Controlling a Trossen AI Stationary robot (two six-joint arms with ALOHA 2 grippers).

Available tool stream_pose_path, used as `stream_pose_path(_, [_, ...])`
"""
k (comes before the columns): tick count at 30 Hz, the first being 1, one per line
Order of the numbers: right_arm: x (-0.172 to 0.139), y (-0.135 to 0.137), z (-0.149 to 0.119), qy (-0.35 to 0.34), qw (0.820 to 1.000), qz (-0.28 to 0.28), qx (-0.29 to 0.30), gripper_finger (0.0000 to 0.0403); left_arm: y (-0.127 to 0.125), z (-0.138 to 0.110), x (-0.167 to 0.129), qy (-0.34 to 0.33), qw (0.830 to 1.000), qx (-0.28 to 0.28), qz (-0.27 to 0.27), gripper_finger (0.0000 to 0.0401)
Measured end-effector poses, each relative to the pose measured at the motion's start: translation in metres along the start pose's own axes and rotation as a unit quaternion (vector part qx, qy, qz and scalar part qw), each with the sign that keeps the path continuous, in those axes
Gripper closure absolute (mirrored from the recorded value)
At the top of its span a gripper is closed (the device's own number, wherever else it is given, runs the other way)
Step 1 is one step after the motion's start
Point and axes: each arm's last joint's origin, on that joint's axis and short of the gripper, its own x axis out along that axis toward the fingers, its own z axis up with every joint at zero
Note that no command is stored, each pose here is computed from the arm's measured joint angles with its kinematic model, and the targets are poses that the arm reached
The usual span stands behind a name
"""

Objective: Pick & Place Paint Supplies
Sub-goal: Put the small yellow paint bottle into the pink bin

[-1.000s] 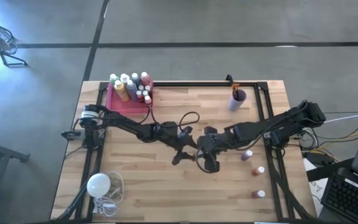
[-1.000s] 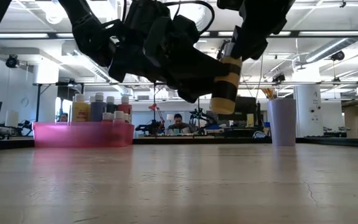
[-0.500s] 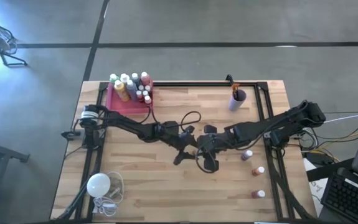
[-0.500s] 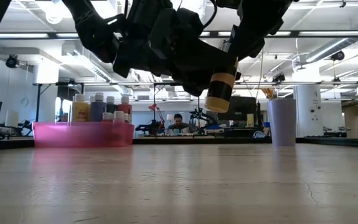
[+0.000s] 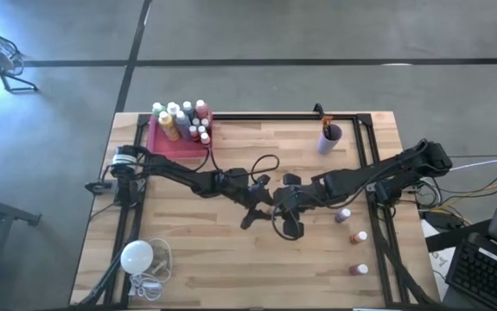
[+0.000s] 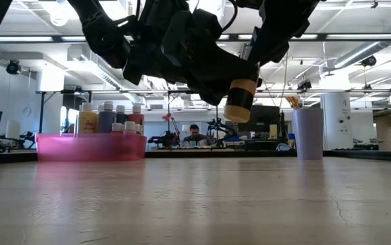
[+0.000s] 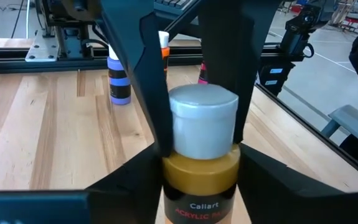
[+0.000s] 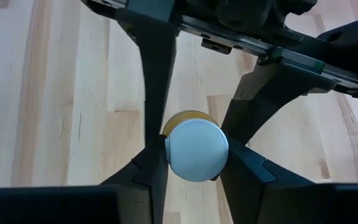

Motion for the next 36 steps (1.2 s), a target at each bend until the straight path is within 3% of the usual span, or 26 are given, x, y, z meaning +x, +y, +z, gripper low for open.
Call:
stream_pose_path(7, [0.000,0.000,0.000,0.000,1.000,0.001,-0.002,0.0288,0.000,0.000,0.000,0.000,1.000,0.002,0.000,0.0245])
stream_pose_path(20, [-0.004,-0.001,-0.001,0.002,1.000,0.000,-0.005,0.0279,0.000,0.000,0.000,-0.001,1.000,0.002,0.000,0.0242])
stream_pose_path(36, [-0.038,-0.007,-0.011,-0.018,0.999,-0.025,0.025,0.0215,-0.001,0.001,-0.001,0.001,1.000,0.006,-0.008,0.0242])
